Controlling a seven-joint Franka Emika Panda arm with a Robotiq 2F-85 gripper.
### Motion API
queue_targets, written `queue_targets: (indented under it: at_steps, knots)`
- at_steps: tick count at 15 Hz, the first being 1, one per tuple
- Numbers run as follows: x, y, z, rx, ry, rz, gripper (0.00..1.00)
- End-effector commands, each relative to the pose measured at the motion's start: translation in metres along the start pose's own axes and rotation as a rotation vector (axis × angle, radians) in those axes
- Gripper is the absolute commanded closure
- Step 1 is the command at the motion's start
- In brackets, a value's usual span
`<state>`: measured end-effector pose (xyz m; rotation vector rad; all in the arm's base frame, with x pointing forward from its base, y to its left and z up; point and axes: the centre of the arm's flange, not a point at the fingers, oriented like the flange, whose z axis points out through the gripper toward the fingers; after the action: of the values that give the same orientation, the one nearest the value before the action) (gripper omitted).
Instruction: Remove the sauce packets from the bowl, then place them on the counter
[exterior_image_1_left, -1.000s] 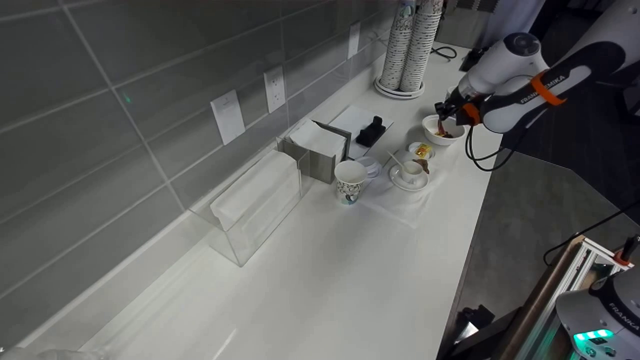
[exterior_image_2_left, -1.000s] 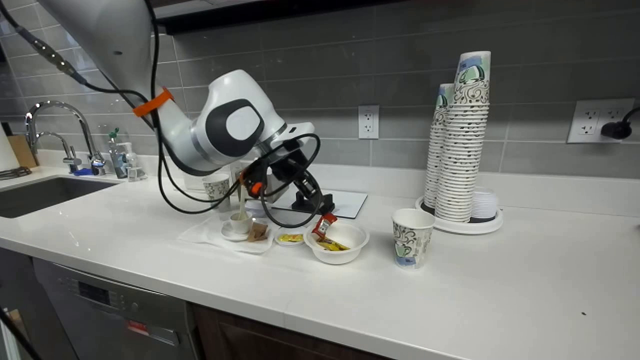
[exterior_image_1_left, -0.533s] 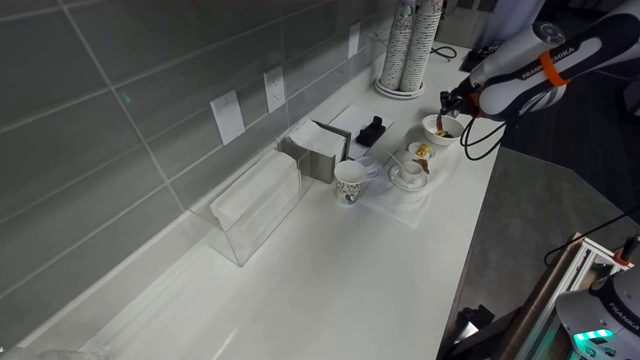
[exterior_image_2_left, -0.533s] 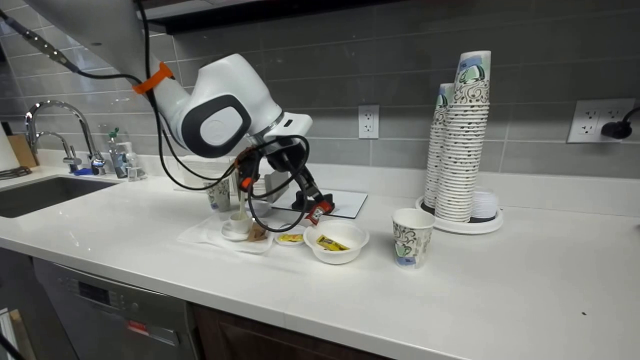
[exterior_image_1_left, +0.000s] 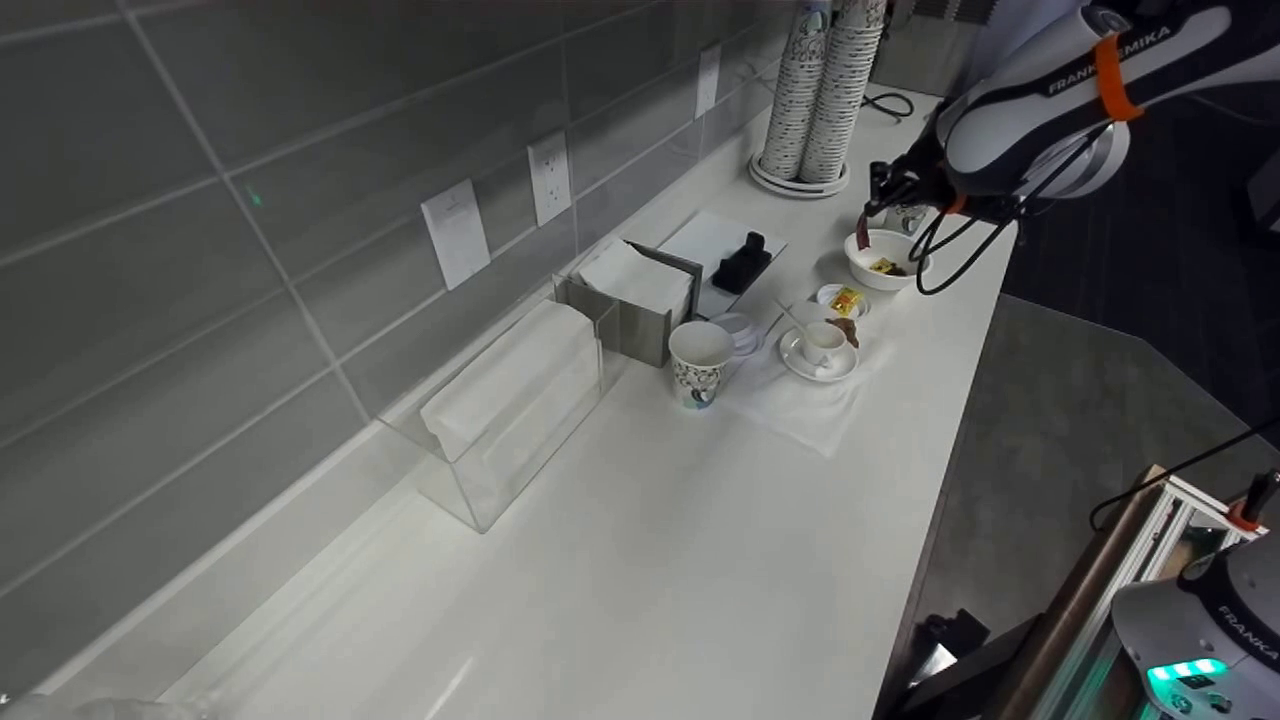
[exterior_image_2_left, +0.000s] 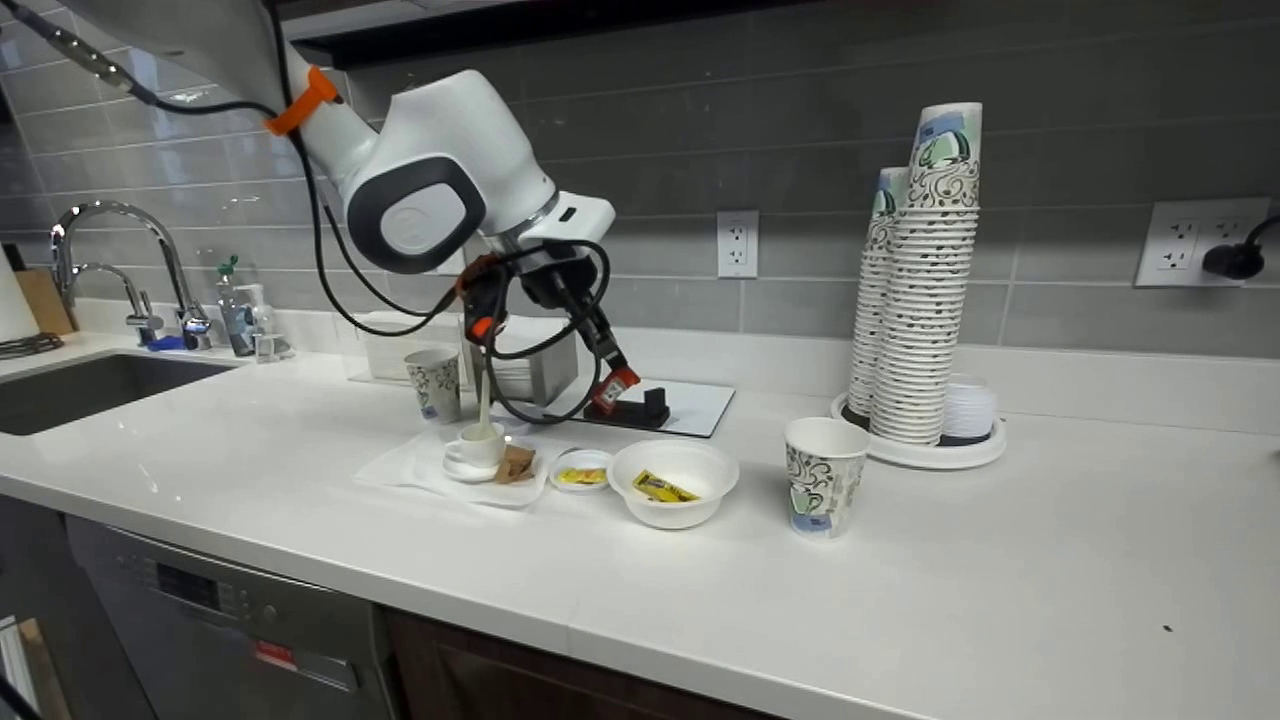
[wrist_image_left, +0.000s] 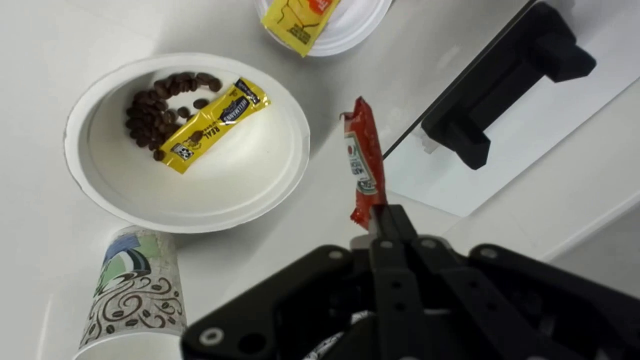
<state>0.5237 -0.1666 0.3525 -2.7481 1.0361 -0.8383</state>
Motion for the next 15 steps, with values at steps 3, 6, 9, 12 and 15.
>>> queue_targets:
  at_steps: [3,6,9,12,15]
  knots:
    - [0.001,0.004,0.007,-0.031,-0.108,0.006,1.0]
    - [-0.002,0.0,0.02,-0.031,-0.14,0.04,1.0]
    - [-0.011,-0.015,0.03,-0.031,-0.207,0.032,1.0]
    - [-0.015,-0.027,0.045,-0.055,-0.233,0.043,1.0]
    - [-0.015,-0.026,0.061,-0.092,-0.251,0.071,1.0]
